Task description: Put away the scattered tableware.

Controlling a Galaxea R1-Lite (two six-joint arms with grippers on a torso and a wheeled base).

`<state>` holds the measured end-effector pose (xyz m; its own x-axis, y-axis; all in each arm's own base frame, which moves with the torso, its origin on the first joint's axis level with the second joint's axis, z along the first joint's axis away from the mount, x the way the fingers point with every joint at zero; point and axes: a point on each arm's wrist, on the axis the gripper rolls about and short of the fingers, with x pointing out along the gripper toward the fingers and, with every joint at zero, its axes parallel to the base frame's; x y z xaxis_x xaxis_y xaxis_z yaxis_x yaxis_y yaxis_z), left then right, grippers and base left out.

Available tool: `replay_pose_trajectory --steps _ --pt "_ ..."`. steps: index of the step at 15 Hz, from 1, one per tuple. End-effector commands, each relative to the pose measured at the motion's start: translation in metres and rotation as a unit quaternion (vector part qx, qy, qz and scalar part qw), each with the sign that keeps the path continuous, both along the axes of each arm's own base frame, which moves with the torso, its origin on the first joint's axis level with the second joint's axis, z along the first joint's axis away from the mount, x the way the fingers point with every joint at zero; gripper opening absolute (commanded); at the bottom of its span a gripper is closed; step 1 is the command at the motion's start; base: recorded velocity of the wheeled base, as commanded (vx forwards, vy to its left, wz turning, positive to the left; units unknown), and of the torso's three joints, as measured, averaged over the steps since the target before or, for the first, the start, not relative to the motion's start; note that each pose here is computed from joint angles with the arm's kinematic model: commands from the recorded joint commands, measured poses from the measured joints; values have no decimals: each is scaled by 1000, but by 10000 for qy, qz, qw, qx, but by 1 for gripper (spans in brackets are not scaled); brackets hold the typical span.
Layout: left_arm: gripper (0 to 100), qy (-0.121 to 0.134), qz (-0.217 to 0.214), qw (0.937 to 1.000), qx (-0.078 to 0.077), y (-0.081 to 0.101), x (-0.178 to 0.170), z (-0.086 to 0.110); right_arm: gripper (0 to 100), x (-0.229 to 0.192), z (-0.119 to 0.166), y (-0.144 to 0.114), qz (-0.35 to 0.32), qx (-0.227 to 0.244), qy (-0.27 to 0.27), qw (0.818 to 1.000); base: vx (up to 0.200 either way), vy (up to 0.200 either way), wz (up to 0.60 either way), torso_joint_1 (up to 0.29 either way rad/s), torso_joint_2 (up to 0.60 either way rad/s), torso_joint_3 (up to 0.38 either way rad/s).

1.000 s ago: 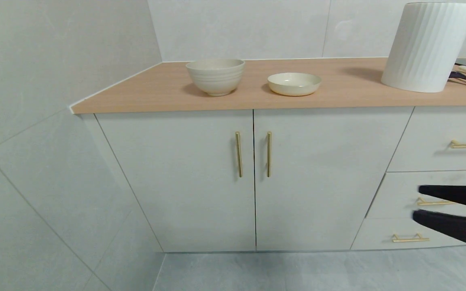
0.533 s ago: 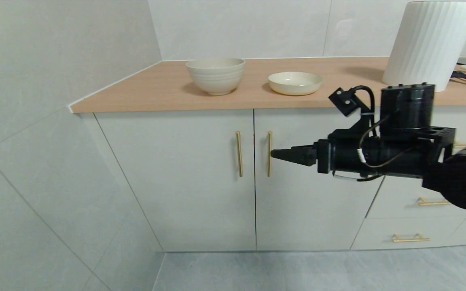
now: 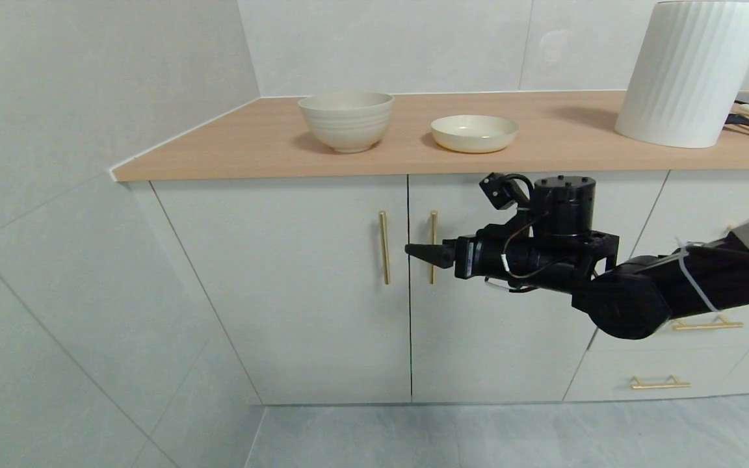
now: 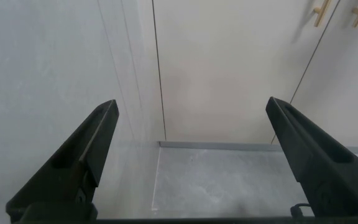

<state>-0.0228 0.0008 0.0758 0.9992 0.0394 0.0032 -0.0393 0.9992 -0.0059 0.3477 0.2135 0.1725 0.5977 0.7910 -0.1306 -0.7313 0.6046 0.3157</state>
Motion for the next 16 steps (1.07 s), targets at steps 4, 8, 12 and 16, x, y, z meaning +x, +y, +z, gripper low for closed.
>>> replay_pose_trajectory --steps 4,8,12,16 --pt "100 1 3 10000 -2 0 0 0 100 20 -17 10 -263 89 80 9996 0 0 0 0 0 0" --pt "100 1 3 10000 -2 0 0 0 100 29 -26 14 -423 179 37 9989 0 0 0 0 0 0" --pt "100 1 10 10000 -2 0 0 0 100 34 -29 18 -433 457 101 9980 0 0 0 0 0 0" --pt "100 1 10 10000 -2 0 0 0 100 37 -32 22 -419 471 107 9980 0 0 0 0 0 0"
